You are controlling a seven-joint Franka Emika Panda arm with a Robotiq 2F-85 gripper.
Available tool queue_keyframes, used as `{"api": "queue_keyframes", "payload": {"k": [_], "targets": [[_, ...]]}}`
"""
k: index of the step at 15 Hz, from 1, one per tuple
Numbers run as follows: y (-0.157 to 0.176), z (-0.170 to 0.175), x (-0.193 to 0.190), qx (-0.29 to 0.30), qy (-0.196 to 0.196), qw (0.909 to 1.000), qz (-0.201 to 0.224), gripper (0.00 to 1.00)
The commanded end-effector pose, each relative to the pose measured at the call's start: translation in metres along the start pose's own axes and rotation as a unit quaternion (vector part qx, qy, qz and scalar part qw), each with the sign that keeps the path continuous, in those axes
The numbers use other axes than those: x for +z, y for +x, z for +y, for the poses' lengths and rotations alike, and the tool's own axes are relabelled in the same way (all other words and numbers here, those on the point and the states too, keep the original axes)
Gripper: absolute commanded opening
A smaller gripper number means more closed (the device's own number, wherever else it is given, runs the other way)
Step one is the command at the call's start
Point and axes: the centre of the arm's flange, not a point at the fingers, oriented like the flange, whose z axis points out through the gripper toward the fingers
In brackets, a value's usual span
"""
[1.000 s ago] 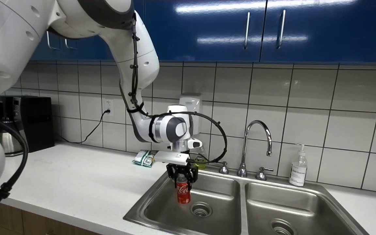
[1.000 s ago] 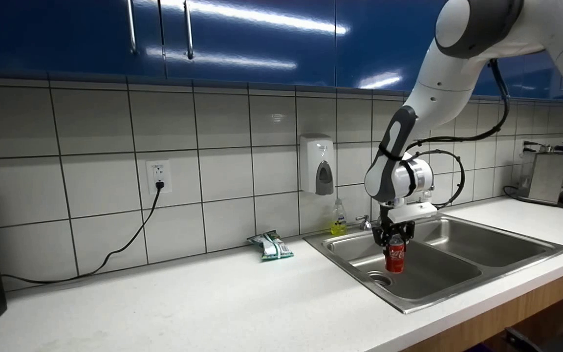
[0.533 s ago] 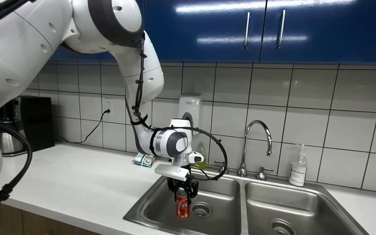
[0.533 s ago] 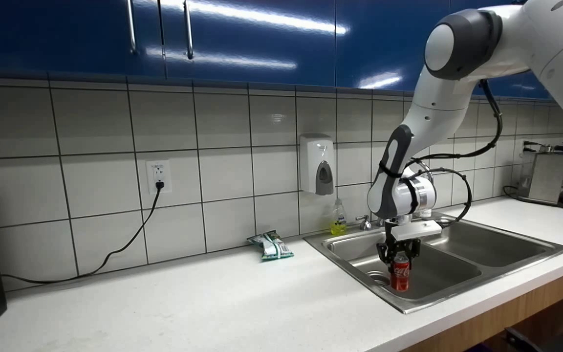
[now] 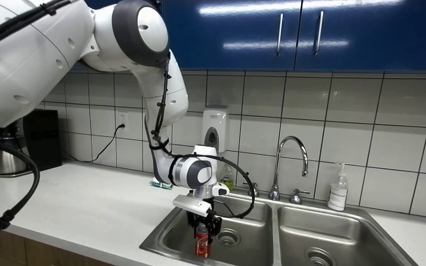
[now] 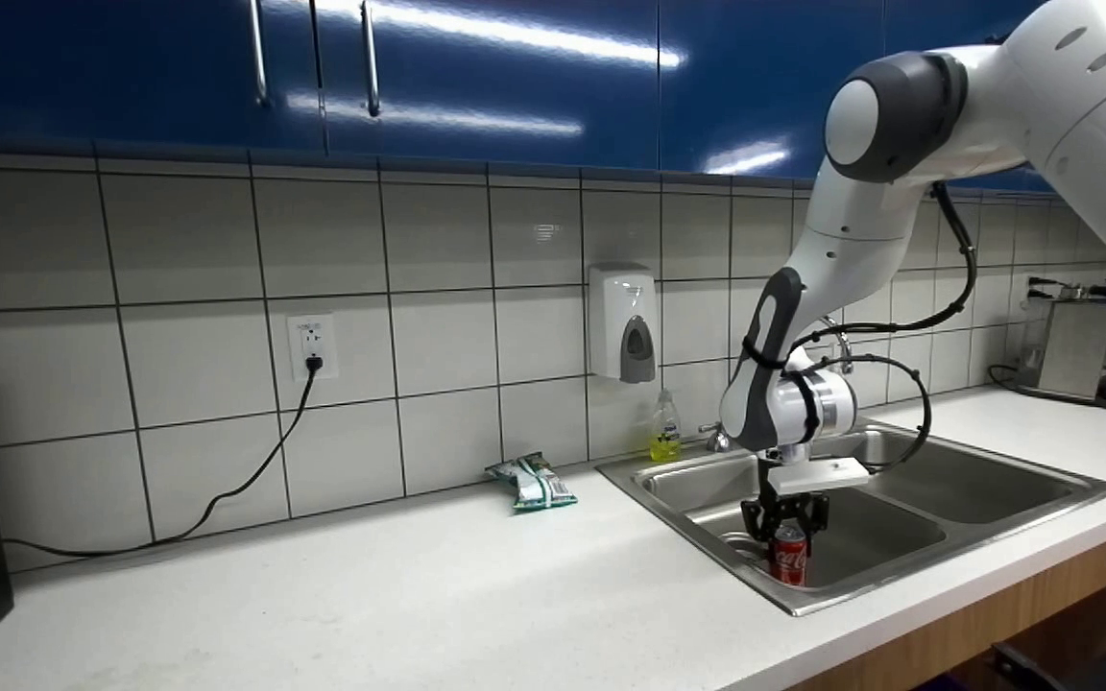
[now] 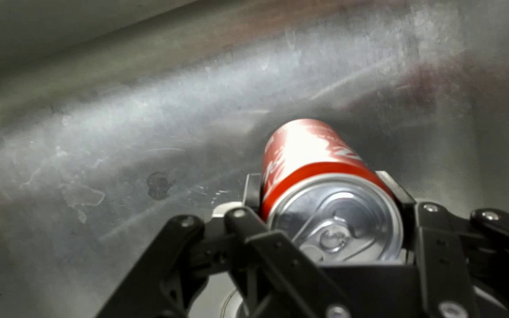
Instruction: Place the coca cola can in the left sink
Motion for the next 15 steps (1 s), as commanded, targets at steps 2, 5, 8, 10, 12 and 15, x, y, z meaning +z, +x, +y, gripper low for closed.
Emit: {"api": "queue_keyframes", "payload": {"k": [2,5,8,10,12,15], "targets": [[0.008,0.005,0.015,0.005,0.011,0.9999,0.001,0.38],[0.007,0.007,0.025,0.006,0.011,0.9999,-0.003,0.38],[0.009,0.006,0.025,0.007,0.011,0.9999,-0.002,0.38],[0.010,0.006,0.024,0.007,0.011,0.9999,-0.002,0.52],[0.010,0.005,0.021,0.006,0.009,0.9999,-0.003,0.90],[0.010,0.003,0.006,0.005,0.006,1.0000,0.002,1.00]]}}
